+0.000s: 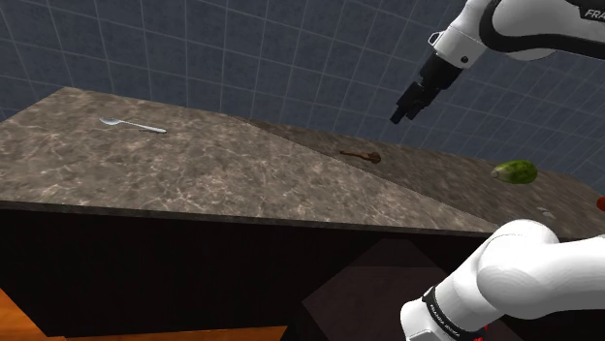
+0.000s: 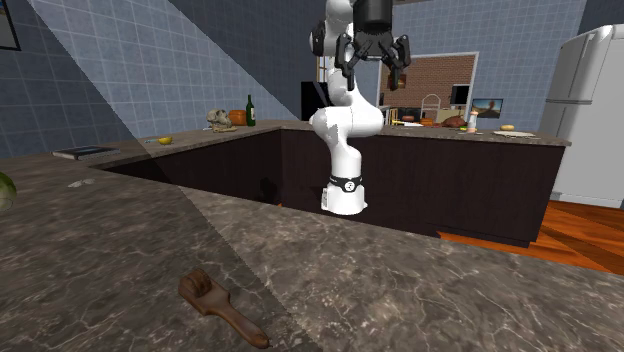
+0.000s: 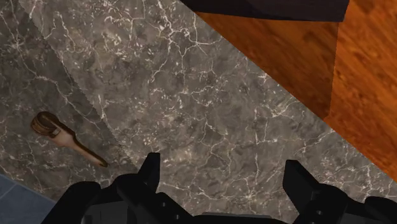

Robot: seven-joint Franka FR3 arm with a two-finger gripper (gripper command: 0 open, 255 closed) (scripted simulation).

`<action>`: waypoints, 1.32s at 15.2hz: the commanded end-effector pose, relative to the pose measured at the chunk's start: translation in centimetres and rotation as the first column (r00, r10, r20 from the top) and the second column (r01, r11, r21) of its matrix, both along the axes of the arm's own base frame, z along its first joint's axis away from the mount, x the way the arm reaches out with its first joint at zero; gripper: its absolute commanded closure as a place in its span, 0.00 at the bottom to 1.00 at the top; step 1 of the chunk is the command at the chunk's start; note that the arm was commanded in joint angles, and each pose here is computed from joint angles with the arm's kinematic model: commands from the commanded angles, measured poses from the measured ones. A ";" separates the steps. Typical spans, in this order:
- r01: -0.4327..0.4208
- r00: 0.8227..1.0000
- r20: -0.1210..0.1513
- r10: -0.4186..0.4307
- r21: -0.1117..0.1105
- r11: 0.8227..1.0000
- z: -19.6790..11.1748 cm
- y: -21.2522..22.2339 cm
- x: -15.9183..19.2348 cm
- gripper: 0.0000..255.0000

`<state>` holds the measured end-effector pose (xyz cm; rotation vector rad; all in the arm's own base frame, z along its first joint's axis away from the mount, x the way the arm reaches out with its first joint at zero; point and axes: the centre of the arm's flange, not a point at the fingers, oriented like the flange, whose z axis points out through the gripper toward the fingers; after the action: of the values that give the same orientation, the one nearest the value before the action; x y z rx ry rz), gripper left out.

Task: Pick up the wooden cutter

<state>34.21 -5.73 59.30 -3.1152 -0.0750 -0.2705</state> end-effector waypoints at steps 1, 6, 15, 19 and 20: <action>-0.016 1.000 -0.004 0.016 -0.001 1.000 -1.2 -2.0 0.9 0.00; -0.053 0.998 -0.015 0.053 -0.002 0.999 -5.2 -6.7 3.6 0.00; -0.119 0.992 -0.036 0.119 -0.001 0.993 -12.5 -14.9 8.7 0.00; -0.149 0.988 -0.046 0.148 -0.001 0.989 -15.7 -18.4 11.2 0.00; -0.156 0.987 -0.048 0.156 0.000 0.988 -16.5 -19.3 11.8 0.00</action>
<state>45.31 -23.88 43.56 -3.0953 -0.3016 -0.1954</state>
